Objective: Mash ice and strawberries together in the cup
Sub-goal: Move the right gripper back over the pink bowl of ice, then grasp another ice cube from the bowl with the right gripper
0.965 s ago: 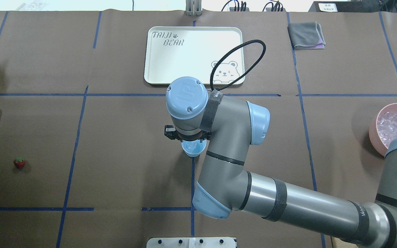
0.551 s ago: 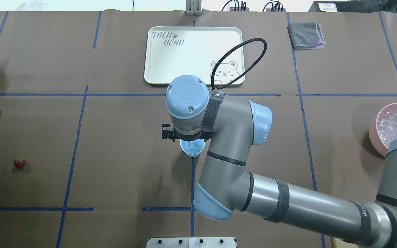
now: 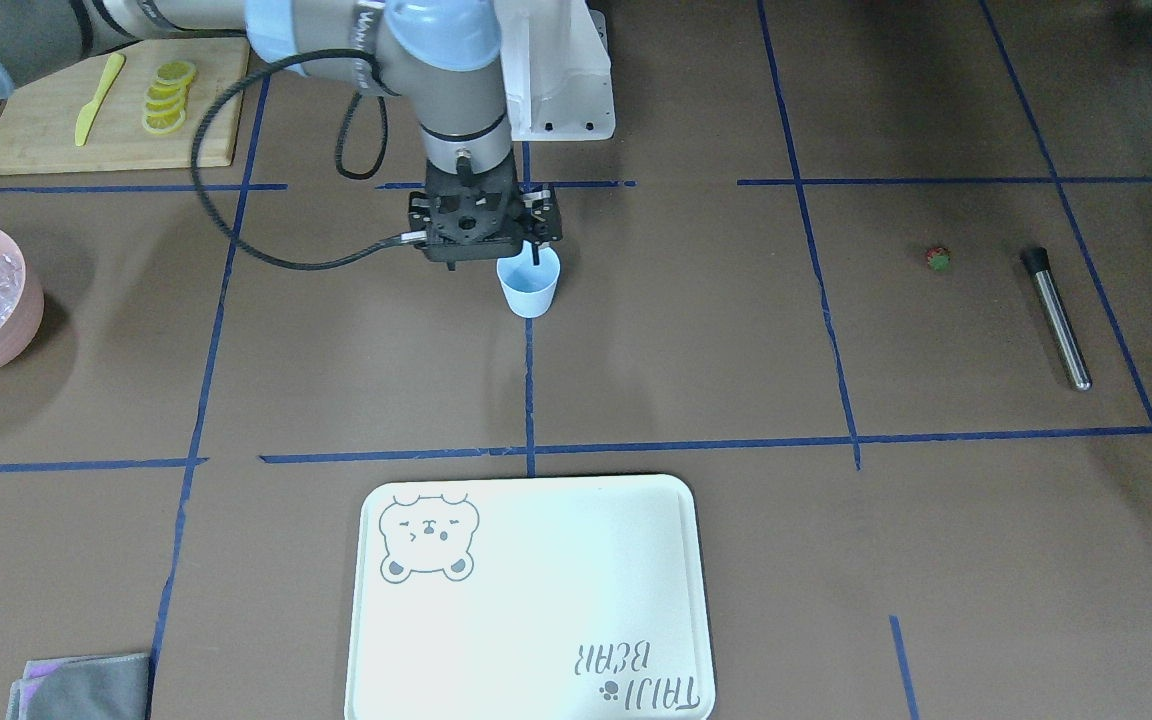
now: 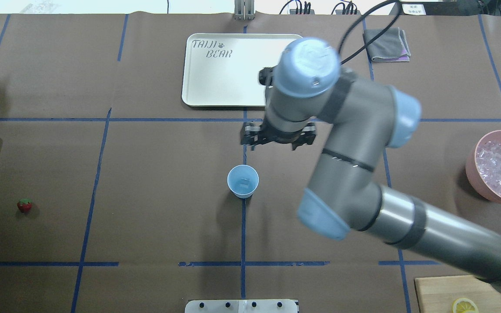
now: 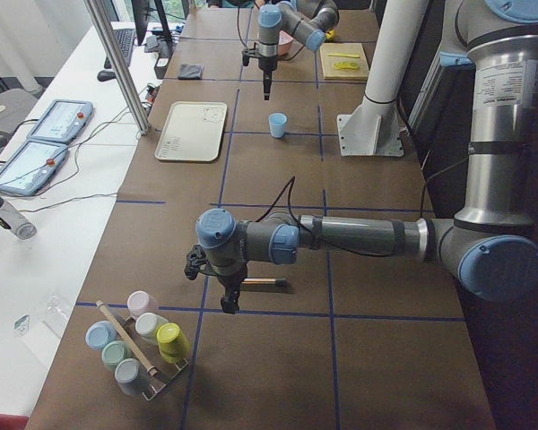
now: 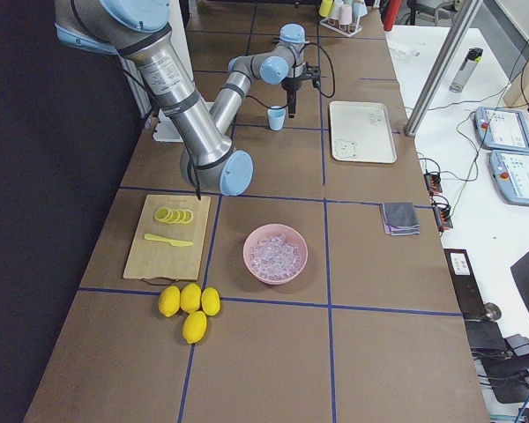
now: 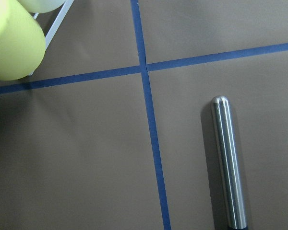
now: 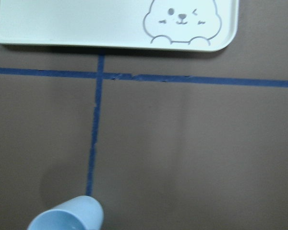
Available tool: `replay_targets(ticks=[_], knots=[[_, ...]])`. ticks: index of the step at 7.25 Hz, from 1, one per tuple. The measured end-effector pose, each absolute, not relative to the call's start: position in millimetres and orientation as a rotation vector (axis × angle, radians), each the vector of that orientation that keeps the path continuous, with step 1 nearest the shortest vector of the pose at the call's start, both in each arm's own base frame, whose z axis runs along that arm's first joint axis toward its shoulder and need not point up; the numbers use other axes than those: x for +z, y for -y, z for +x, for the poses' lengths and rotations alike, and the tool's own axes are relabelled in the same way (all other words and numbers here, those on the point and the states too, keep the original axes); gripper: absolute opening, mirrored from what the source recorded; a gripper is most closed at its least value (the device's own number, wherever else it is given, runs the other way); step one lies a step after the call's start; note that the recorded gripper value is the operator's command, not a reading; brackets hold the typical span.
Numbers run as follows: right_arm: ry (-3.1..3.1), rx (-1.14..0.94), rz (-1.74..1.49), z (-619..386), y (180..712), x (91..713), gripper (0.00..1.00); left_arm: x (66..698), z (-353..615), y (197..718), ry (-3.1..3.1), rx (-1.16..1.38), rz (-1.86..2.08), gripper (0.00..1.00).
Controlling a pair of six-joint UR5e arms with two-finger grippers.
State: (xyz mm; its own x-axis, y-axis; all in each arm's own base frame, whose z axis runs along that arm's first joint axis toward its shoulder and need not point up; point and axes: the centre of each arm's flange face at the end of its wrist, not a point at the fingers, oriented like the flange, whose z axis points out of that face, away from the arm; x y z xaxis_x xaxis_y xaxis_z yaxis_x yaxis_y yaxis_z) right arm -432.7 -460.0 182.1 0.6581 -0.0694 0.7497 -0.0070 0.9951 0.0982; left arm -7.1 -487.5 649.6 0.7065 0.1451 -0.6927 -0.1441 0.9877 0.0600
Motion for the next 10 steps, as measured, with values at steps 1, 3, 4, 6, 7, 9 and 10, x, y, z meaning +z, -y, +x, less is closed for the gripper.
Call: replay_targets(ticks=[1, 3, 4, 6, 7, 9, 10], knots=[[0.837, -0.084, 0.120, -390, 476, 213, 1.00, 650, -7, 487, -0.769, 0.160, -0.001, 1.00], [0.811, -0.181, 0.143, -300, 503, 283, 1.00, 651, -7, 487, -0.768, 0.160, -0.002, 1.00], [0.809, -0.221, 0.153, -256, 509, 323, 1.00, 651, -7, 487, -0.769, 0.161, -0.001, 1.00], [0.823, -0.294, 0.169, -171, 499, 412, 1.00, 650, -7, 487, -0.770, 0.163, 0.004, 1.00], [0.815, -0.321, 0.164, -137, 486, 451, 1.00, 650, -7, 487, -0.770, 0.163, 0.005, 1.00], [0.797, -0.341, 0.151, -101, 460, 504, 0.99, 649, -7, 487, -0.770, 0.164, 0.006, 1.00], [0.793, -0.343, 0.156, -93, 449, 527, 0.81, 649, -7, 487, -0.770, 0.164, 0.006, 1.00]])
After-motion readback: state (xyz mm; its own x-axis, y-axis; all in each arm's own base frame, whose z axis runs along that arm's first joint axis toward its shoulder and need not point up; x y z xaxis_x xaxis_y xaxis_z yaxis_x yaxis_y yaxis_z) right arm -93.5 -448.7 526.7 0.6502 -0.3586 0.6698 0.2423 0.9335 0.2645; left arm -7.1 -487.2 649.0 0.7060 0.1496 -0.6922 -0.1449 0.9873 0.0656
